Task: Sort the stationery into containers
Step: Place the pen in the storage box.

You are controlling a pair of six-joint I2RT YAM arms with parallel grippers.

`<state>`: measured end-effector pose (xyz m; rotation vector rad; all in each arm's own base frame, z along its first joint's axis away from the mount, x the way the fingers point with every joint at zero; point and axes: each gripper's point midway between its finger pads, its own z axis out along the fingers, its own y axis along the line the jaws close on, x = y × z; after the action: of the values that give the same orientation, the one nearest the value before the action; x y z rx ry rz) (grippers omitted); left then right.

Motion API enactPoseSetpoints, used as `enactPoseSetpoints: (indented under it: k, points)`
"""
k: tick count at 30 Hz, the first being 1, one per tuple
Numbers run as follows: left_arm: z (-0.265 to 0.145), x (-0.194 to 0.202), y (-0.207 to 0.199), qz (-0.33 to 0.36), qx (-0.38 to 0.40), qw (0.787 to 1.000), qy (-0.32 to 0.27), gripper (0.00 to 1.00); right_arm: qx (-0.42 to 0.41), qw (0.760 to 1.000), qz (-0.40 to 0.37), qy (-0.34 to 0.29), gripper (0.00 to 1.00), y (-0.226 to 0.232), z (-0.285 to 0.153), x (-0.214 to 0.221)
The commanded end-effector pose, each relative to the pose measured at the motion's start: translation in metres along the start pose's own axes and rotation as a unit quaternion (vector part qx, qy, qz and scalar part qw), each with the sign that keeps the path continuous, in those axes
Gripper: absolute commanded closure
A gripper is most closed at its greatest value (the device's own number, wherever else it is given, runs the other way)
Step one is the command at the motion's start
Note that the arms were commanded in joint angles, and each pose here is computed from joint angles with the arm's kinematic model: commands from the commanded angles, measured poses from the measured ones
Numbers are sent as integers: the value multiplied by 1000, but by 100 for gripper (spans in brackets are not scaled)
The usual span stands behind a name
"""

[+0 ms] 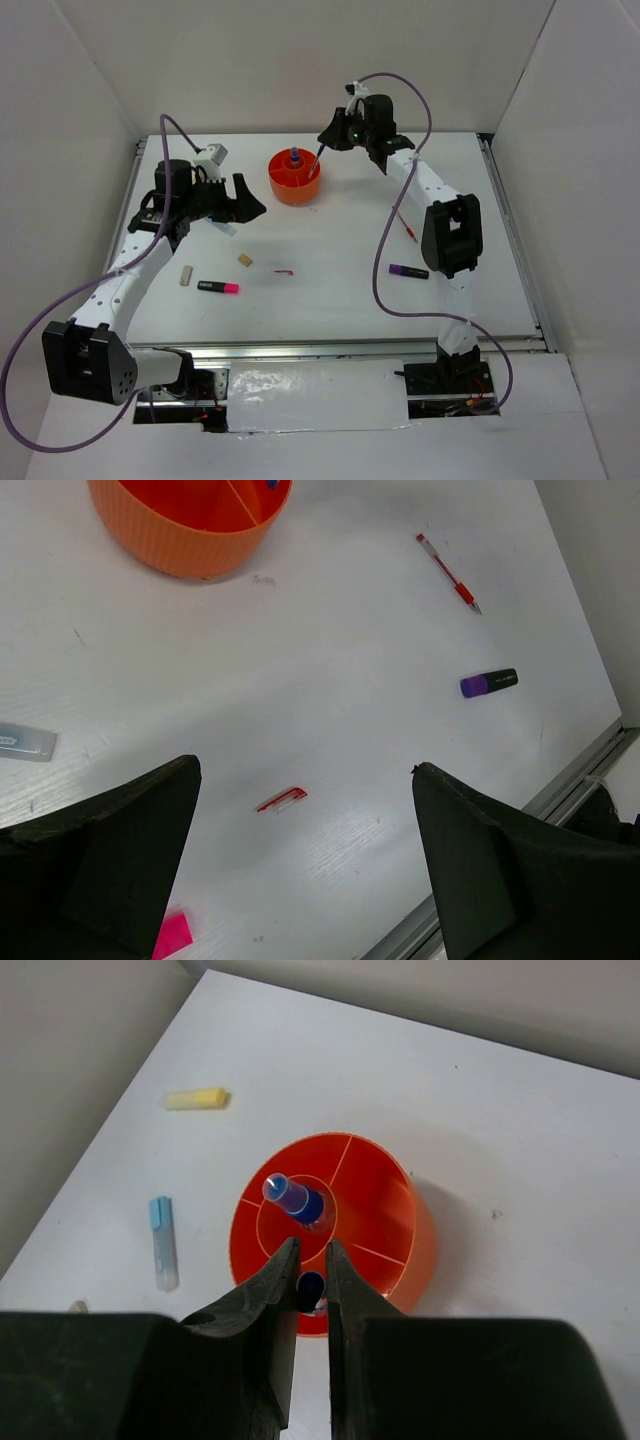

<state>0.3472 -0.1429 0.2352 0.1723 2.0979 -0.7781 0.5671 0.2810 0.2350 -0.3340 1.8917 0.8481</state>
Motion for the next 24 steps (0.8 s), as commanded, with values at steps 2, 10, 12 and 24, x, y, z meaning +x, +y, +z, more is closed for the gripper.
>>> enactPoseSetpoints:
  k: [2,10,12,24]
  points:
    - [0,-8,4,6,-3,1000,-20,1,-23,999,-17,-26,91,12,15,-11]
    - [3,-7,7,4,-6,1000,-17,1,-35,999,-5,-10,54,21,20,3]
    - [3,-8,6,7,-5,1000,-19,1,-32,999,-1,-8,45,22,16,3]
    - [-3,-6,-11,77,35,996,-5,3,47,998,9,27,46,-37,-112,-25]
